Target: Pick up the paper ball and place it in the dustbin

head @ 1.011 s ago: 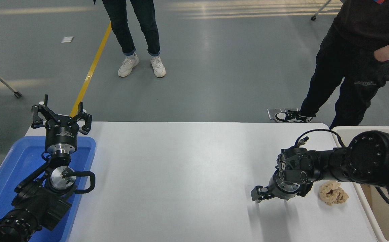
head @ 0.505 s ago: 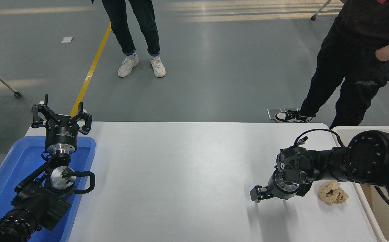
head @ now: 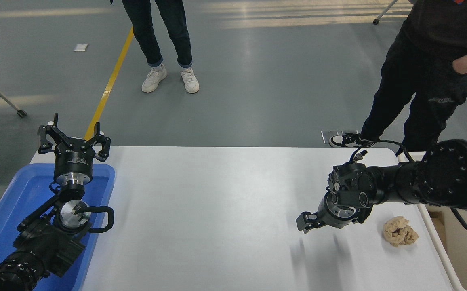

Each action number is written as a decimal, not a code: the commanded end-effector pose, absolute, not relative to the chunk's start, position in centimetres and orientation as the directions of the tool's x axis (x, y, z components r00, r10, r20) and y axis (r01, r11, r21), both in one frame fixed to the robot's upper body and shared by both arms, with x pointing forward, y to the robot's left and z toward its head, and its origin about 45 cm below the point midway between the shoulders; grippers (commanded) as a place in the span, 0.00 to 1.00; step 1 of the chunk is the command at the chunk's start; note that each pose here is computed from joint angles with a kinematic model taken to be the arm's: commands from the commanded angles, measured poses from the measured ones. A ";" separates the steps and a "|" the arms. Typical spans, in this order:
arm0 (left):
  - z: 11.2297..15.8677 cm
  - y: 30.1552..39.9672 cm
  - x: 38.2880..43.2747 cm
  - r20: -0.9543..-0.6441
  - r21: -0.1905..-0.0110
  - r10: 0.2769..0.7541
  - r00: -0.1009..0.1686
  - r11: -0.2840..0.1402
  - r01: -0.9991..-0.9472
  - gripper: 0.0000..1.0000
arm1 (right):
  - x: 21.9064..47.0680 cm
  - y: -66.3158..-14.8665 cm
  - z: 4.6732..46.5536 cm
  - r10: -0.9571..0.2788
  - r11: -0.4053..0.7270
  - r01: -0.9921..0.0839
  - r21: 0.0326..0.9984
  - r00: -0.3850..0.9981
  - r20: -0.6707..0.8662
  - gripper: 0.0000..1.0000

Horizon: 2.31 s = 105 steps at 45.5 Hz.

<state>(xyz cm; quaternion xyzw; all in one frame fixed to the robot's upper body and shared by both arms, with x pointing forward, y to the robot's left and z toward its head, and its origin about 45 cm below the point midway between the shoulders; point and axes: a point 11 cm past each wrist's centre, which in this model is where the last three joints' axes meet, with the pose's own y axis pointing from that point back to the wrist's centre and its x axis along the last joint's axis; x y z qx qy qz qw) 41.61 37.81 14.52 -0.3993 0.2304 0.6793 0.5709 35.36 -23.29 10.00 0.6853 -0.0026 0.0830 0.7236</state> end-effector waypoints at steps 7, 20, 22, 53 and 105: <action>14.51 37.80 41.61 -0.805 -0.143 0.592 -0.029 -0.241 -0.960 0.99 | 36.5 -25.4 19.2 0.080 0.031 -0.142 0.989 0.987 0.139 1.00; 14.51 37.80 41.61 -0.805 -0.143 0.592 -0.029 -0.241 -0.960 0.99 | 36.6 -26.3 32.3 0.050 -0.048 -0.200 0.979 0.978 0.202 1.00; 14.51 37.79 41.61 -0.805 -0.143 0.593 -0.029 -0.240 -0.960 0.99 | 36.3 -26.3 33.8 0.052 -0.059 -0.199 0.978 0.978 0.202 1.00; 14.51 37.80 41.61 -0.805 -0.143 0.592 -0.029 -0.241 -0.960 0.99 | 33.2 -29.1 42.4 0.047 -0.004 -0.244 0.970 0.969 0.244 1.00; 14.52 37.89 41.60 -0.804 -0.142 0.593 -0.031 -0.243 -0.960 0.99 | 31.1 -48.2 21.6 -0.160 0.242 -0.272 0.931 0.936 0.315 1.00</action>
